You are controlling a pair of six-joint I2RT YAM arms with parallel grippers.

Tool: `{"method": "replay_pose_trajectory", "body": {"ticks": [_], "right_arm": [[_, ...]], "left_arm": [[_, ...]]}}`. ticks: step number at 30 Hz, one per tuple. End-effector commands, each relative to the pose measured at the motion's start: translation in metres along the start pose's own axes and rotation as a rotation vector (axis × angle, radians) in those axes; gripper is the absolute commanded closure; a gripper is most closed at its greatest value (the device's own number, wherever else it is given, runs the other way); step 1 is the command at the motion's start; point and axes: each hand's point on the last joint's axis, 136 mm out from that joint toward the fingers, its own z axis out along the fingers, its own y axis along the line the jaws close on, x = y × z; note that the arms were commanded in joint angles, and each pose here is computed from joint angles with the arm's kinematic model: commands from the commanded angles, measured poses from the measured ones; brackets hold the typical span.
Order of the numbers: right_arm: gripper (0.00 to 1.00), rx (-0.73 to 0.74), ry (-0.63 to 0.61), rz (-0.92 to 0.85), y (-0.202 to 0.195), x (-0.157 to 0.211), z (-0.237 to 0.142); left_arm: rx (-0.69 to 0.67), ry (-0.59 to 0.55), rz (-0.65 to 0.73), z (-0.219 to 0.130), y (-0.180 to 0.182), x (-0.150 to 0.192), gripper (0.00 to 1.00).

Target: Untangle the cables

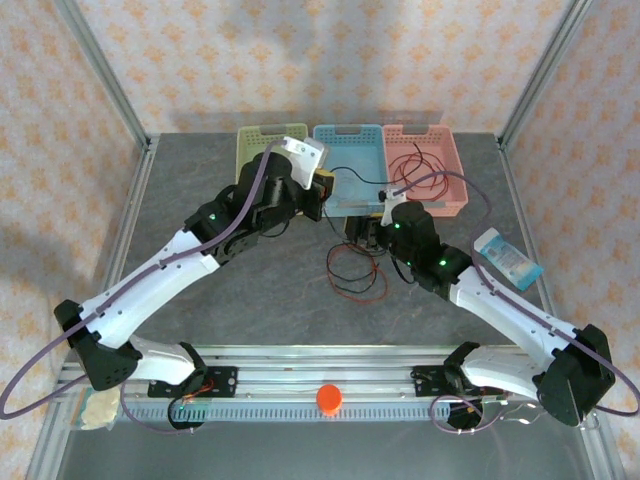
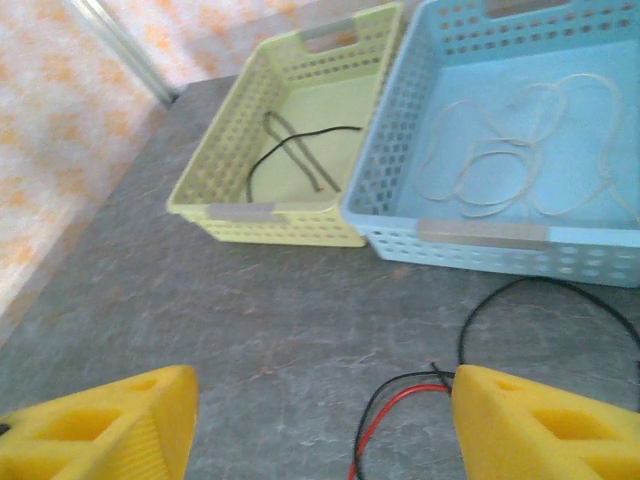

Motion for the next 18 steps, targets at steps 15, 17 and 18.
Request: {"method": "replay_pose_trajectory", "body": {"ticks": [15, 17, 18], "right_arm": [[0.35, 0.322, -0.079, 0.267, -0.098, 0.000, -0.020], [0.35, 0.315, -0.076, 0.274, -0.098, 0.001, -0.020], [0.35, 0.306, -0.078, 0.275, -0.097, 0.000, -0.020]], "left_arm": [[-0.099, -0.100, 0.059, -0.024, 0.028, -0.044, 1.00], [-0.120, -0.109, 0.049, -0.025, 0.035, -0.046, 1.00], [-0.136, -0.112, 0.040, -0.025, 0.039, -0.046, 1.00]]}}
